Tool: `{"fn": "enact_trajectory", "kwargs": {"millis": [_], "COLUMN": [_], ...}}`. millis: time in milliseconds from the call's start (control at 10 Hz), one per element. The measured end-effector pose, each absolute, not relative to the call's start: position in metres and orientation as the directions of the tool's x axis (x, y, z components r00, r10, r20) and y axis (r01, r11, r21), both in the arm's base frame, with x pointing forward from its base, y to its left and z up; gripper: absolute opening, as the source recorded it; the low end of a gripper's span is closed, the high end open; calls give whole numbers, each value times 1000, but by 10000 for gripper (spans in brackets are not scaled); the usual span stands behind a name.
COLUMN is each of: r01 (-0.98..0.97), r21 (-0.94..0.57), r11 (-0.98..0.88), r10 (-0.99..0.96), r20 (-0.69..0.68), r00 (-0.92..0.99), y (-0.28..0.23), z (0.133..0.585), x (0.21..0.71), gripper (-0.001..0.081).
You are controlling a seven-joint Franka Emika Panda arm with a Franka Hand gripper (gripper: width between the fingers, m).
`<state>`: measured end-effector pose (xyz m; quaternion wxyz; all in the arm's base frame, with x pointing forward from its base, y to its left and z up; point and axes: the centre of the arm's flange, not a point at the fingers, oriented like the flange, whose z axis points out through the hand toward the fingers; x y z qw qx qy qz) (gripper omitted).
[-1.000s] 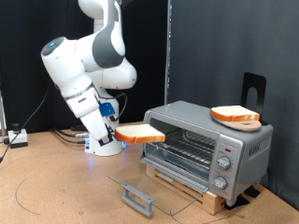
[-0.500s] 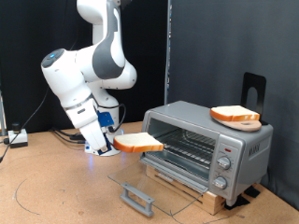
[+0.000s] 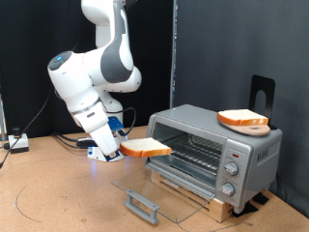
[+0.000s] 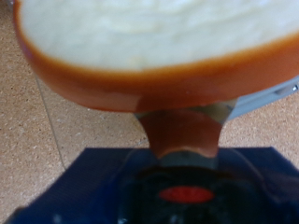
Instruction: Make a piece of toast with the oven
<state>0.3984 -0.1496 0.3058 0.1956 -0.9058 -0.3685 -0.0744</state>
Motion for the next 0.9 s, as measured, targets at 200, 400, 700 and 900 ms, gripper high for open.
{"fn": "enact_trajectory", "kwargs": {"millis": [200,400,700,900], "r01": [720,747,785,809], "r21": [-299,-299,-272,-234], "r11": [-627,-594,-557,-539], "r10": [665,695,748,776], "r20": [276,275,246,237], "r00": [694,664,616,585], "y": [-131,-108,-62,-32], "z": [304,303,300,300], "x": [401,402,402,403], "gripper": [413,413,413,413]}}
